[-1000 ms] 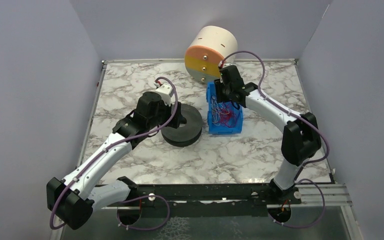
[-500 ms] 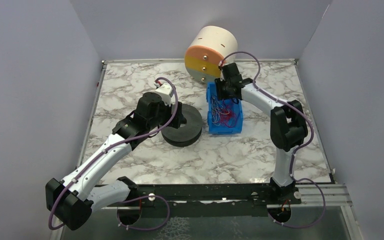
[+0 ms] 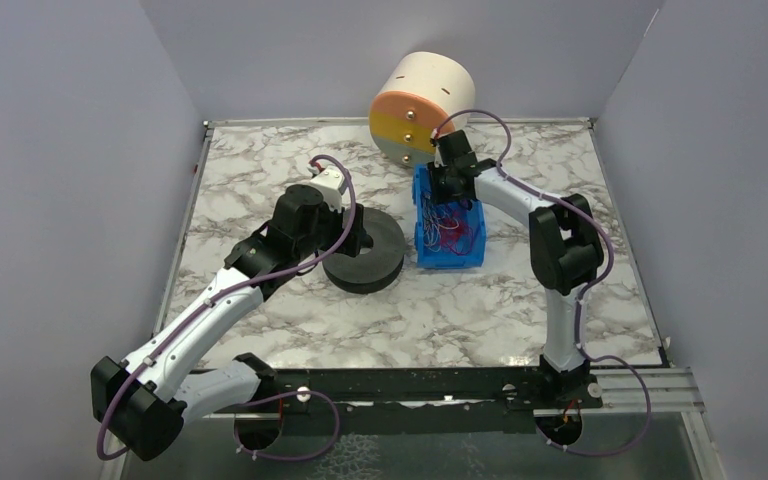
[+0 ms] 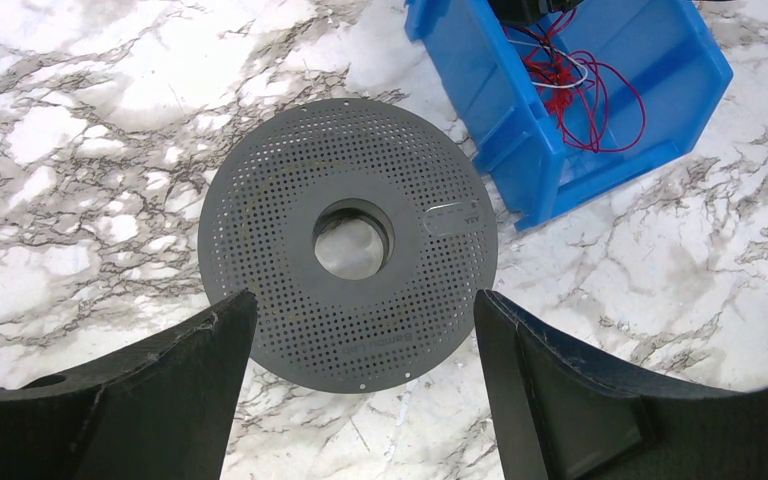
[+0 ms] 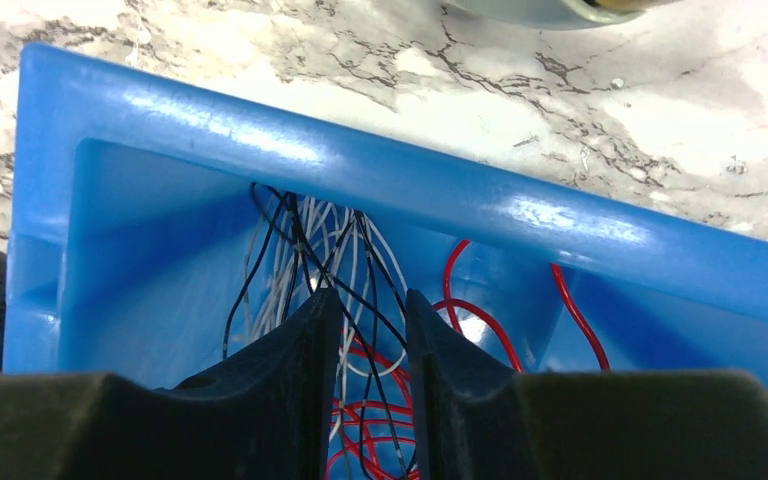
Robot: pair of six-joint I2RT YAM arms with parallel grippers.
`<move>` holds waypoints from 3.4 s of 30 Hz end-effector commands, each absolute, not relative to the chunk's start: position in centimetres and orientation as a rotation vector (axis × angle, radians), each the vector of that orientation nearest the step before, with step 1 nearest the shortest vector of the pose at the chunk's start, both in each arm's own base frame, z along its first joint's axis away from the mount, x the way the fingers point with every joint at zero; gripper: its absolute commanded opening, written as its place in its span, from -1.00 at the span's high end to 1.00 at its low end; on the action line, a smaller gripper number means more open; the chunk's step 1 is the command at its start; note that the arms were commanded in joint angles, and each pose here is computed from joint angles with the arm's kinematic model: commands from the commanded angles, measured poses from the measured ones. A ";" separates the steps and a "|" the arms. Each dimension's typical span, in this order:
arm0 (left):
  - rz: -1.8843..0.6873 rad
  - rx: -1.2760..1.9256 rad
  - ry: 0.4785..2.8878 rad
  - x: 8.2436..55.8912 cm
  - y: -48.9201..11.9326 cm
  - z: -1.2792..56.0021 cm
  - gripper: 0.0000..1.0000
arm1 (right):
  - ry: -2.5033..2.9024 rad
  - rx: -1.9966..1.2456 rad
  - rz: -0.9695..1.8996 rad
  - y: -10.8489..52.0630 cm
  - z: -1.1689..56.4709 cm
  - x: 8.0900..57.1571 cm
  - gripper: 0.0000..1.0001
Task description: Wrap the cables
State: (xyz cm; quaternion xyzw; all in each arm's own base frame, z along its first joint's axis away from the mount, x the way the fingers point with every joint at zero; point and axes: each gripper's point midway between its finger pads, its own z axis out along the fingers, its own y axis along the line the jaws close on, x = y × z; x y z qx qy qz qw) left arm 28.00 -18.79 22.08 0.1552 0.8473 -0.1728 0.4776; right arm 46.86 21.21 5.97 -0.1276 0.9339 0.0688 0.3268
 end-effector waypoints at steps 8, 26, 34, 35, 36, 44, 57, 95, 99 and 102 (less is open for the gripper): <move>-0.411 0.376 2.032 28.1 -18.6 22.7 -0.66 | 2.354 -0.333 0.198 21.8 9.0 48.2 0.98; -0.421 0.374 2.030 28.0 -18.7 22.8 -0.66 | 2.095 -0.298 0.266 20.3 22.2 44.6 0.98; -0.426 0.371 2.026 27.9 -18.7 23.0 -0.66 | 1.945 -0.265 0.299 19.7 29.4 42.7 0.98; -0.426 0.371 2.026 27.9 -18.7 23.0 -0.66 | 1.926 -0.259 0.303 19.6 30.3 42.5 0.98; -0.427 0.371 2.023 27.9 -18.7 23.1 -0.66 | 1.904 -0.254 0.312 19.5 31.4 42.2 0.98; -0.430 0.365 2.029 27.9 -18.7 22.9 -0.66 | 1.749 -0.232 0.391 19.1 38.6 39.7 0.98; -0.518 0.422 1.993 27.3 -20.0 24.0 -0.67 | 1.587 -0.360 0.658 21.0 46.4 33.4 0.98; -1.676 0.448 1.409 13.1 -25.4 39.2 -0.99 | 1.390 -0.458 1.087 23.6 46.4 24.5 0.98; -1.682 0.373 1.377 14.0 -25.2 40.2 -0.99 | 1.398 -0.411 1.126 24.2 46.4 25.1 0.98; -1.696 0.323 1.358 14.6 -25.2 40.9 -0.99 | 1.392 -0.386 1.148 24.9 46.7 25.4 0.98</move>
